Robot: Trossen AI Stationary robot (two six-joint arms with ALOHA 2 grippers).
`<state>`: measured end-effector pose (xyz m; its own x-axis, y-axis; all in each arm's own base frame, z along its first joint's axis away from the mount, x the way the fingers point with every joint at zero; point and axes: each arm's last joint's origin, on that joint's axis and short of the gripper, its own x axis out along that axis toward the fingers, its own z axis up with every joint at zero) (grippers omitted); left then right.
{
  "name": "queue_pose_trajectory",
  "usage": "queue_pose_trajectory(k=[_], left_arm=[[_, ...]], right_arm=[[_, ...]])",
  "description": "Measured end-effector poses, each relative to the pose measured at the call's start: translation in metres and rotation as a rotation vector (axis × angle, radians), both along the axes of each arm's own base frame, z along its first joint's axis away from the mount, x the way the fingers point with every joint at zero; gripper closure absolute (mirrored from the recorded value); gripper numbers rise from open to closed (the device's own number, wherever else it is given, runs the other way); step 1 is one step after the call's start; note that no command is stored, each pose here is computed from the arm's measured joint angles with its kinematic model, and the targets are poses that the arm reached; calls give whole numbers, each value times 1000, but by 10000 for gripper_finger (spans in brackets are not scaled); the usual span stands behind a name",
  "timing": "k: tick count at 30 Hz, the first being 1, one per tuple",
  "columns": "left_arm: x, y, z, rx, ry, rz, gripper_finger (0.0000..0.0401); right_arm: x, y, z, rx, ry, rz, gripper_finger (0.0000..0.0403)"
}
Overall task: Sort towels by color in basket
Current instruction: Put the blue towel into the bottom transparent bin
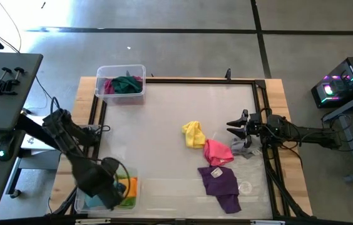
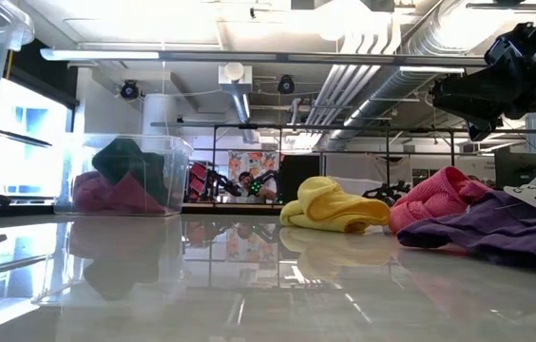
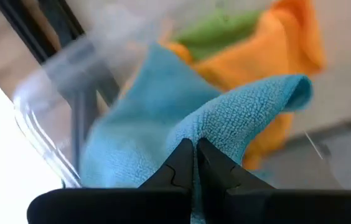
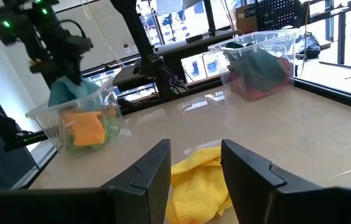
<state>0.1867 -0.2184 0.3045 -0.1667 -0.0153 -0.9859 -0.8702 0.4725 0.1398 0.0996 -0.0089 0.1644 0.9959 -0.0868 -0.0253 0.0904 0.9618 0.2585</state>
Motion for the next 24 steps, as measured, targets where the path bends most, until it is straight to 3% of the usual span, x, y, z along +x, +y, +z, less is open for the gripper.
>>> queue_pose_trajectory(k=[5,8,11,16,18,24], left_arm=[[10,11,-20,91,-54,-78,396],[17,15,-23,124,-111,-92,372],[20,16,-23,96,-125,-90,334],[19,12,-7,-53,-124,-65,278],[13,10,3,-82,-90,-18,269],[-12,-4,7,-24,-58,30,277]], right_arm=[[0,0,0,0,0,0,265],[0,0,0,0,0,0,265],[0,0,0,0,0,0,265],[0,0,0,0,0,0,265],[0,0,0,0,0,0,265],[0,0,0,0,0,0,265]])
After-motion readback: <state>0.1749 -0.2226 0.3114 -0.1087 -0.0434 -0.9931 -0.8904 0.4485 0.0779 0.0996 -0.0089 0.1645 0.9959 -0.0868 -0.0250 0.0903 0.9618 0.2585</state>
